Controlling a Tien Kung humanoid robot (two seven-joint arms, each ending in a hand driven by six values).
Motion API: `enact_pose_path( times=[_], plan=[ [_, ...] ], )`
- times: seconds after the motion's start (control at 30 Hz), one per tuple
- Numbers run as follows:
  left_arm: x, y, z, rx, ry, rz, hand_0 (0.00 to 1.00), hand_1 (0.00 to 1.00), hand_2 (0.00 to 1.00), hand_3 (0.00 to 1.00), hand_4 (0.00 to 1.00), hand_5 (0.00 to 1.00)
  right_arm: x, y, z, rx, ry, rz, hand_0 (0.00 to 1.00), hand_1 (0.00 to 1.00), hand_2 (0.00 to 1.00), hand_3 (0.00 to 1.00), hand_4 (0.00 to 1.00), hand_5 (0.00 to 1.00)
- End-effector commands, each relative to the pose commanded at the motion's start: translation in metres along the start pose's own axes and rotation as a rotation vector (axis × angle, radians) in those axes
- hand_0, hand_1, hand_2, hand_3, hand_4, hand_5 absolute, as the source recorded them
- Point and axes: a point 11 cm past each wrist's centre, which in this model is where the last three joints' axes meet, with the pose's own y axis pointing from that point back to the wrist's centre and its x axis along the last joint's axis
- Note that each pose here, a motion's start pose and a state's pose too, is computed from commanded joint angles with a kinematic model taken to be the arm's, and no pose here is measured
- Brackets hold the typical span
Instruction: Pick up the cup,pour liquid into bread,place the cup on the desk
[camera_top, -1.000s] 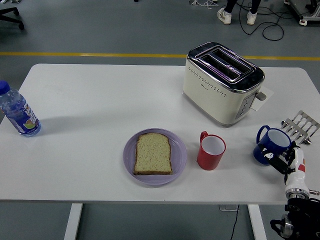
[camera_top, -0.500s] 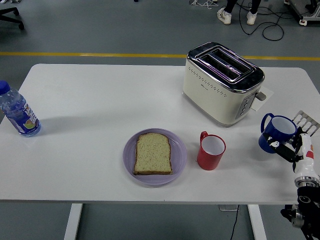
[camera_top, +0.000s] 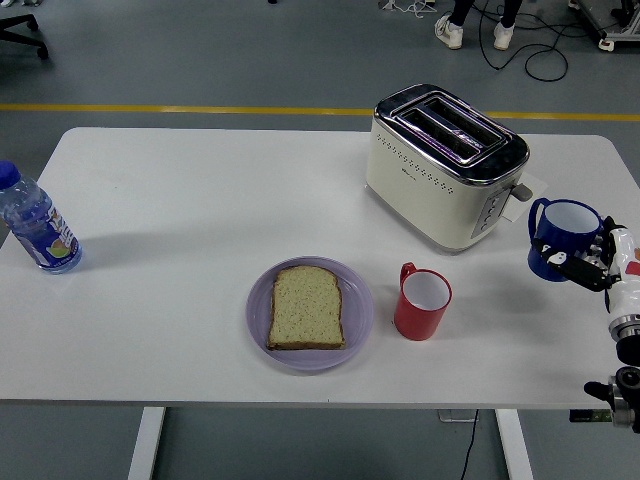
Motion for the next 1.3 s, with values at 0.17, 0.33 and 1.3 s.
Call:
enact_pose_path(
  times=[0.17,0.33,1.3],
  plan=[
    [0.000,0.000,0.001,-0.001,0.001,0.000,0.634,0.646,0.654,0.506,0.240,0.849,-0.001,0.004,-0.028,0.061,0.103,-0.028,0.446,0.456,0.578,0.561,0.660,0.002],
    [0.001,0.000,0.002,-0.003,0.002,0.001,0.634,0.647,0.654,0.506,0.240,0.850,-0.006,0.007,-0.052,0.121,0.231,-0.054,0.442,0.454,0.578,0.560,0.661,0.002],
    [0.000,0.000,-0.004,0.009,0.014,-0.001,0.635,0.647,0.654,0.507,0.242,0.851,-0.129,0.051,-0.159,0.539,0.845,-0.327,0.441,0.452,0.577,0.559,0.663,0.002]
  ],
)
